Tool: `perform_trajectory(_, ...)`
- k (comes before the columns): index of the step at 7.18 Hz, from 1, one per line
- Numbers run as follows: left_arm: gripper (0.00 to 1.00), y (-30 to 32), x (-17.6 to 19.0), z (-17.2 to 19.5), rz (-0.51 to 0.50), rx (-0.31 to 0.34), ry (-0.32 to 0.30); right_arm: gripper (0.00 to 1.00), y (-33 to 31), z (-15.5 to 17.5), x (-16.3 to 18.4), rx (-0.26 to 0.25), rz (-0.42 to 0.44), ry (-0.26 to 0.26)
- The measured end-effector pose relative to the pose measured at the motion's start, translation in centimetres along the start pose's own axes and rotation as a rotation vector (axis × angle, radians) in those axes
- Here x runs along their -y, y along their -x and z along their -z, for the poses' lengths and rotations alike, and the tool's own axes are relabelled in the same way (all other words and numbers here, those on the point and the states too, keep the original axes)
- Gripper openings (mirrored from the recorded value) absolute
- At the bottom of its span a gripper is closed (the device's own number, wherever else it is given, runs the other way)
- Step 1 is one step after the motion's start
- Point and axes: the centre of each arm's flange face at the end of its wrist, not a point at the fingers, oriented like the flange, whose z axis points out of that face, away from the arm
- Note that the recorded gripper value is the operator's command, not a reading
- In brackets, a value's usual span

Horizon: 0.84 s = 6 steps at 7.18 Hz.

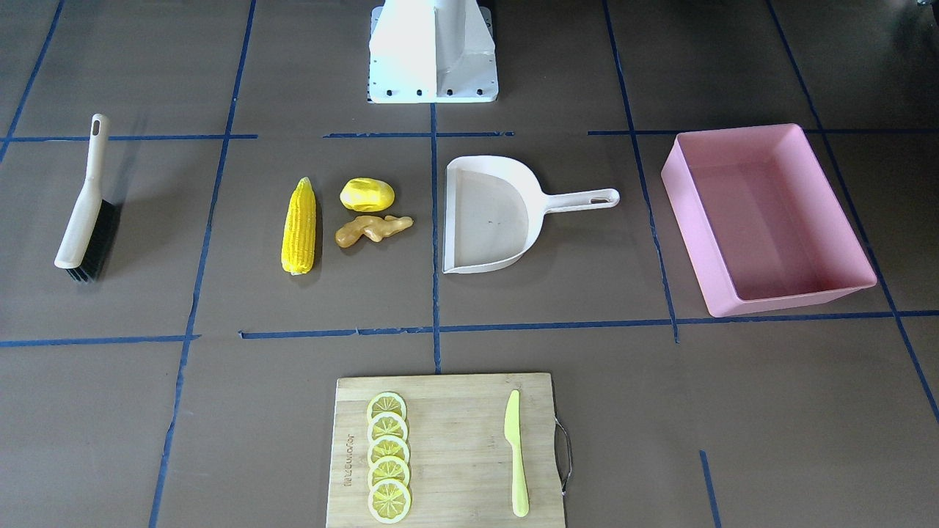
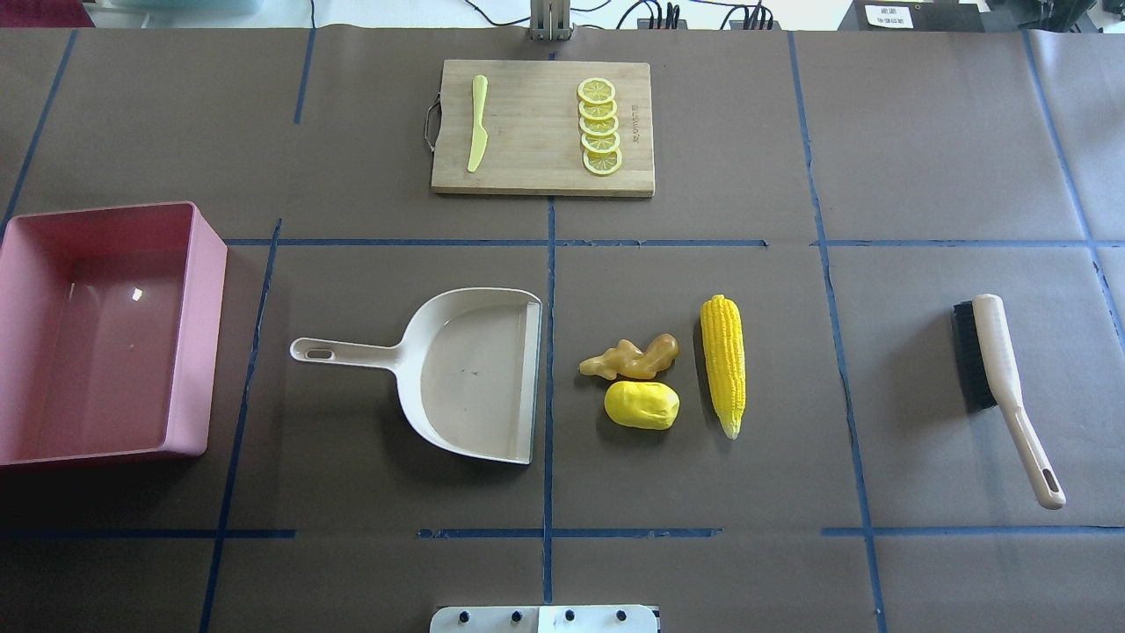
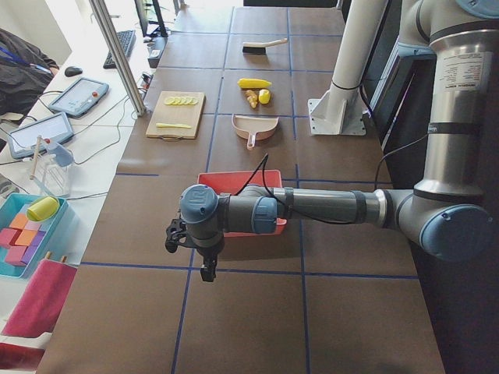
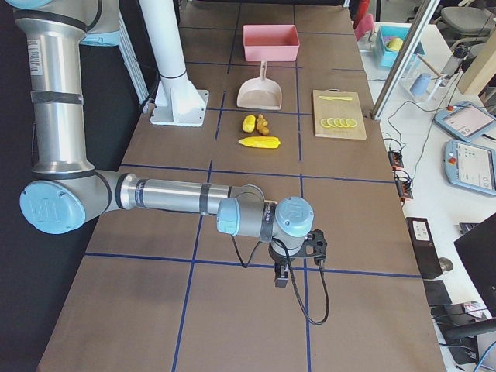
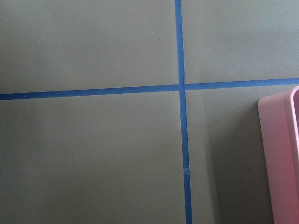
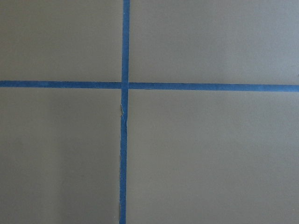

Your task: Sweep and dump trash into bin

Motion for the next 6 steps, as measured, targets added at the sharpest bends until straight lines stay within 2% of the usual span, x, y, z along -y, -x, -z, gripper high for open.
perform_trajectory(6, 1.0, -0.06, -0.04, 0.06, -0.002, 0.0, -0.002, 1.0, -0.13, -0.13, -0.03, -0.001, -0.002, 0.002)
